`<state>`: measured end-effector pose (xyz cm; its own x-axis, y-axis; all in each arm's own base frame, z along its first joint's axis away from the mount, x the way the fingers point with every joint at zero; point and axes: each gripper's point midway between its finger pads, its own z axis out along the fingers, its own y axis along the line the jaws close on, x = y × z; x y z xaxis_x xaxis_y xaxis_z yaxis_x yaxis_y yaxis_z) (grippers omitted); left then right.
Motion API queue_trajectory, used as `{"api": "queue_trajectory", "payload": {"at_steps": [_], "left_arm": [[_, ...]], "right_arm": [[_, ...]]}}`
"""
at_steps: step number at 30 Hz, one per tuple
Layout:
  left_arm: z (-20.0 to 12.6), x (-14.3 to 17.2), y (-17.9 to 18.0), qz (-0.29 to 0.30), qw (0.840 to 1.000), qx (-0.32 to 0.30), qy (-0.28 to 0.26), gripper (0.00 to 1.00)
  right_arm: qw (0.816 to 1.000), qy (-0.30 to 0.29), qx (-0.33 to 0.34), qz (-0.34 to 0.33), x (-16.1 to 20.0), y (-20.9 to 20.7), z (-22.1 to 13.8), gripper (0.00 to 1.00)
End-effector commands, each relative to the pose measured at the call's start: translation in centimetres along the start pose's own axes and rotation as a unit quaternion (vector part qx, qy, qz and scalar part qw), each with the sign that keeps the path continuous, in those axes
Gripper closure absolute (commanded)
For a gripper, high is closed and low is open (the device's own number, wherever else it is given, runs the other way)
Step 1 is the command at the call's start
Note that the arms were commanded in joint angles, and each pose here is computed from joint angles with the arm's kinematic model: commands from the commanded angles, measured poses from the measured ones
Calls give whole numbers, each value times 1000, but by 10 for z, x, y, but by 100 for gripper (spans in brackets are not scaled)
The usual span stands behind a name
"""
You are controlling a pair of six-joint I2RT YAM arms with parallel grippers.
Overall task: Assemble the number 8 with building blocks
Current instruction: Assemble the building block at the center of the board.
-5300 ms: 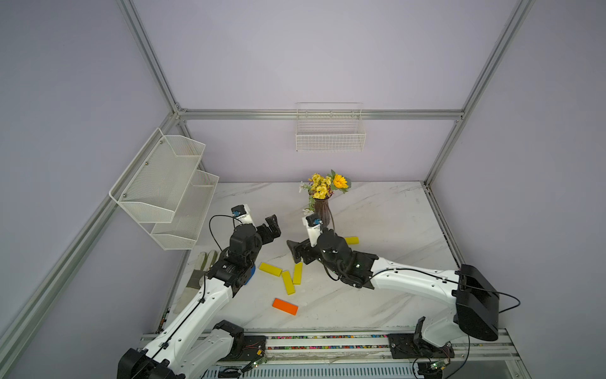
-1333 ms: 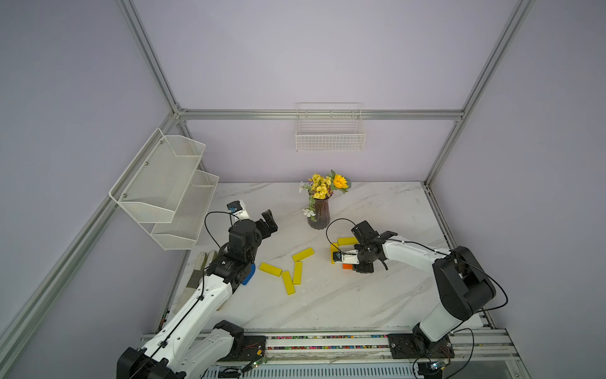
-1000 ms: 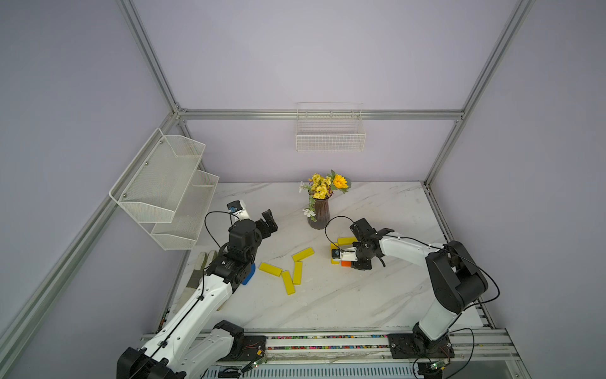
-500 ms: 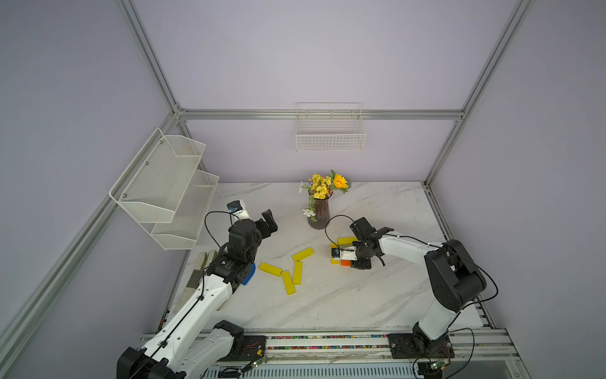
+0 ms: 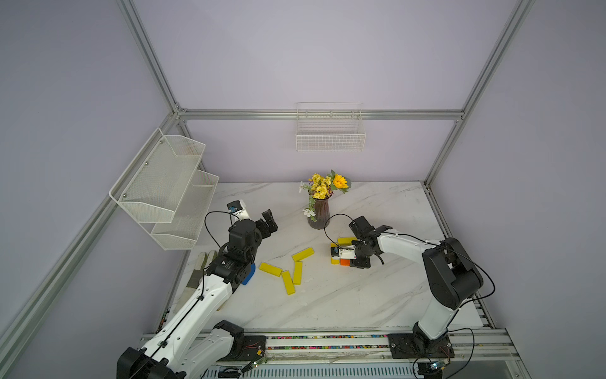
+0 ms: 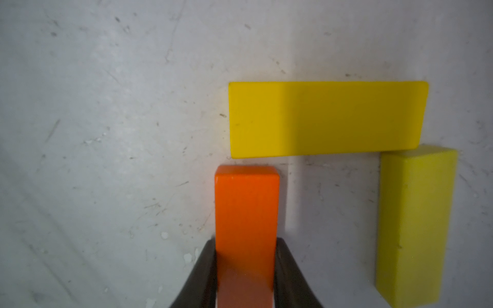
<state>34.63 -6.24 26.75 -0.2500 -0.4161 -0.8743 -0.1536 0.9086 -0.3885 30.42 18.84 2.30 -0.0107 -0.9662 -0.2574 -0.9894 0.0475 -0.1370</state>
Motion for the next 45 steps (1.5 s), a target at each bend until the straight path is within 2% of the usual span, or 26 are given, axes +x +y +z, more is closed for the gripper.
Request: {"api": "queue_trajectory", "payload": {"at_steps": [1, 16, 20, 22, 23, 24, 25, 35, 39, 42, 45], "left_arm": [[-5, -18, -9, -7, 999, 14, -28, 0], [-4, -17, -9, -7, 999, 13, -28, 0], [-5, -18, -9, -7, 999, 14, -28, 0], [-4, -17, -8, -6, 1000, 13, -28, 0], [-4, -18, -8, -6, 999, 13, -28, 0], [-4, -17, -8, -6, 1000, 12, -28, 0], [-5, -18, -8, -6, 1000, 13, -28, 0], [-5, -18, -9, -6, 999, 14, -28, 0], [-6, -19, -9, -6, 999, 14, -29, 0], [-6, -20, -9, -7, 999, 14, -31, 0], [-6, -21, -10, -8, 999, 14, -32, 0]], "right_arm": [[999, 18, -39, 5, 8, 18, 15, 88], [997, 34, -64, 9, 13, 28, 25, 87], [997, 39, -70, 11, 15, 30, 27, 83], [996, 42, -75, 13, 16, 31, 28, 64], [996, 43, -75, 13, 17, 31, 28, 62], [996, 43, -79, 14, 17, 33, 28, 29], [996, 43, -79, 15, 17, 32, 28, 3], [997, 37, -60, 12, 14, 25, 24, 3], [999, 17, -48, 15, 6, 22, 11, 3], [1000, -10, -23, 17, -6, 16, -11, 3], [995, -87, 34, 14, -36, 2, -57, 3]]}}
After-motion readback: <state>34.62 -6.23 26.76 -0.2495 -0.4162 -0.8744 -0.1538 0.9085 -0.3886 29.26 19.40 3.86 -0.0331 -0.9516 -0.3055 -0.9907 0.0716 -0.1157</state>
